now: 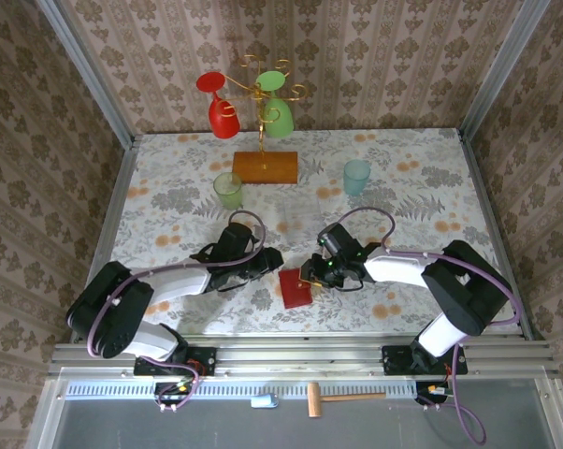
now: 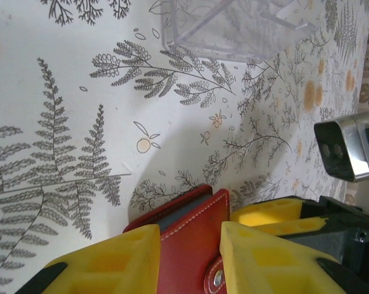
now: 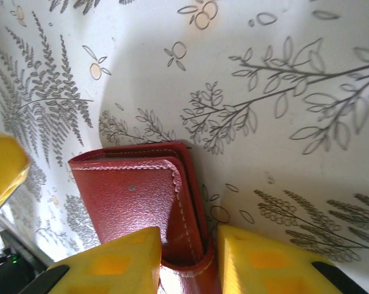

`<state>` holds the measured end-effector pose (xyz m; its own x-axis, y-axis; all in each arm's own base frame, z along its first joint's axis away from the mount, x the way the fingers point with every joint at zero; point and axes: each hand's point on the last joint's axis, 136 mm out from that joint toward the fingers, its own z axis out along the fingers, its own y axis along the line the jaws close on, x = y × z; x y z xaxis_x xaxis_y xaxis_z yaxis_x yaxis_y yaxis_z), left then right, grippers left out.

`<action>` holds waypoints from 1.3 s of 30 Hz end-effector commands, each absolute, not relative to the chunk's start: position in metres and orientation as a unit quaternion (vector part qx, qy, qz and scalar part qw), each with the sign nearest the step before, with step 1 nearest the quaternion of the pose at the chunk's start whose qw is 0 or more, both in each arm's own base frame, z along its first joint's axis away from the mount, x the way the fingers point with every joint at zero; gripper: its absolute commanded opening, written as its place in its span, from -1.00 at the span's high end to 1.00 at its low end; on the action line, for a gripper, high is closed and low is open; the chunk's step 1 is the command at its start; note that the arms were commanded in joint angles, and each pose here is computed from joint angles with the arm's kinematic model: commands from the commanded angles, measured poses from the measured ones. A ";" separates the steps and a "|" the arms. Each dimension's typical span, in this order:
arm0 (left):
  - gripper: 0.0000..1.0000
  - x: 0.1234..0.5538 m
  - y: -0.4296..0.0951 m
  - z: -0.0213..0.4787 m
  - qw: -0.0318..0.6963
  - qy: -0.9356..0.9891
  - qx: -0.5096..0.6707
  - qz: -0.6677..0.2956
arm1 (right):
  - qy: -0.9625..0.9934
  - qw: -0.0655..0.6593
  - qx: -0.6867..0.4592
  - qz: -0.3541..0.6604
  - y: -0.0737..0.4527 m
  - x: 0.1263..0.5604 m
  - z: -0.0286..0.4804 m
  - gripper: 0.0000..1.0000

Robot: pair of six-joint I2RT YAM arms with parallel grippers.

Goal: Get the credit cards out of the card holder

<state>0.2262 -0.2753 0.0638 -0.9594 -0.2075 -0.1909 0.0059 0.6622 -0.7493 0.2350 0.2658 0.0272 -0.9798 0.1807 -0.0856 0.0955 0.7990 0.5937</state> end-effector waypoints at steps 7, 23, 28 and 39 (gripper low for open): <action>0.35 0.212 -0.267 0.064 0.120 0.909 -0.054 -0.395 | 0.970 0.092 -0.030 0.224 0.244 0.225 0.050 0.34; 0.35 0.214 -0.222 0.061 0.131 0.909 -0.111 -0.380 | 0.832 0.162 -0.503 0.168 0.261 0.223 0.089 0.20; 0.35 0.213 -0.208 0.064 0.141 0.907 -0.124 -0.378 | 0.756 0.162 -0.619 0.138 0.259 0.219 0.081 0.18; 0.35 0.212 -0.201 0.061 0.138 0.904 -0.134 -0.382 | 0.695 0.107 -0.698 0.135 0.264 0.211 0.064 -0.22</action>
<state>0.2181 -0.2033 0.0646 -0.9188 -0.3605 -0.1608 -0.1343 0.6685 -0.7314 0.2214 0.2631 0.0655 -0.0970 -0.9288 -0.3576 -0.9953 0.0933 0.0276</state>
